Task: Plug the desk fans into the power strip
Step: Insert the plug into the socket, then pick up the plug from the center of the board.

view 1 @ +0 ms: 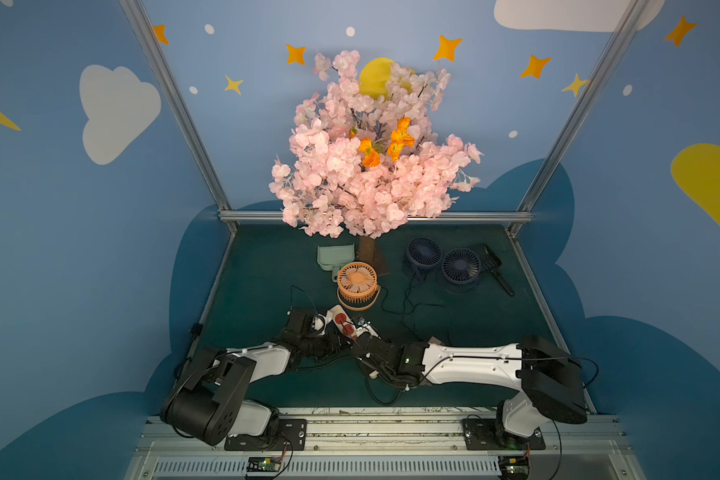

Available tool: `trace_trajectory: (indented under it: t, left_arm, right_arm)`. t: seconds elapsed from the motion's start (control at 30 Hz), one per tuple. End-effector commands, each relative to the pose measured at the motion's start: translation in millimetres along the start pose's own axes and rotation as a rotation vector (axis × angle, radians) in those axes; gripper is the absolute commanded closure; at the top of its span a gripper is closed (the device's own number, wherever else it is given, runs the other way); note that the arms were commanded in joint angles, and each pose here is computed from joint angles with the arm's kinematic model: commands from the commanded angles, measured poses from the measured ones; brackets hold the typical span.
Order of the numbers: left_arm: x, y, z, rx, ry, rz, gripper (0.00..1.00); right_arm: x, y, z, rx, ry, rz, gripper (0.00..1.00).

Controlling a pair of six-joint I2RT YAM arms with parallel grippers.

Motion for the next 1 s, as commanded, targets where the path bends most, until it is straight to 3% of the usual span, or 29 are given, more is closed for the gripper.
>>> trace_trajectory:
  t: [0.0,0.2,0.3,0.4,0.53,0.63,0.73,0.87,0.97]
  left_arm:
    - [7,-13,-3,-0.071,-0.035,-0.007,0.56]
    - [25,-28,-2,-0.154,-0.083,-0.064,0.51]
    - [34,-34,0,-0.189,-0.109,-0.073,0.45]
    - [46,-41,4,-0.253,-0.164,-0.051,0.37]
    - [61,-54,8,-0.389,-0.237,-0.002,0.28]
    - [71,-67,14,-0.511,-0.264,0.041,0.25]
    - [76,-76,20,-0.601,-0.253,0.074,0.23]
    - [74,-82,27,-0.666,-0.227,0.093,0.23]
    - [71,-84,31,-0.692,-0.214,0.089,0.23]
  right_arm:
    - [2,-2,72,0.187,0.452,-0.098,0.66]
    - [51,-19,-15,0.114,0.164,-0.138,0.38]
    - [88,-36,-38,0.077,0.042,-0.132,0.11]
    - [118,-57,-41,-0.001,-0.046,-0.114,0.07]
    - [133,-100,-16,-0.097,-0.111,0.045,0.05]
    - [127,-141,17,-0.210,-0.056,0.139,0.05]
    - [115,-174,47,-0.338,0.046,0.146,0.05]
    - [87,-191,73,-0.443,0.180,0.053,0.05]
    - [65,-193,79,-0.442,0.265,-0.029,0.06]
Point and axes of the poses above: each gripper's point midway between its finger pads, its own x axis back along the fingers, its own y axis along the line the jaws close on, z = x × y, the point moved 8 cm from there along x, back along the fingers, and after that the axes turned 13 degrees about x, right-handed, at the moved point
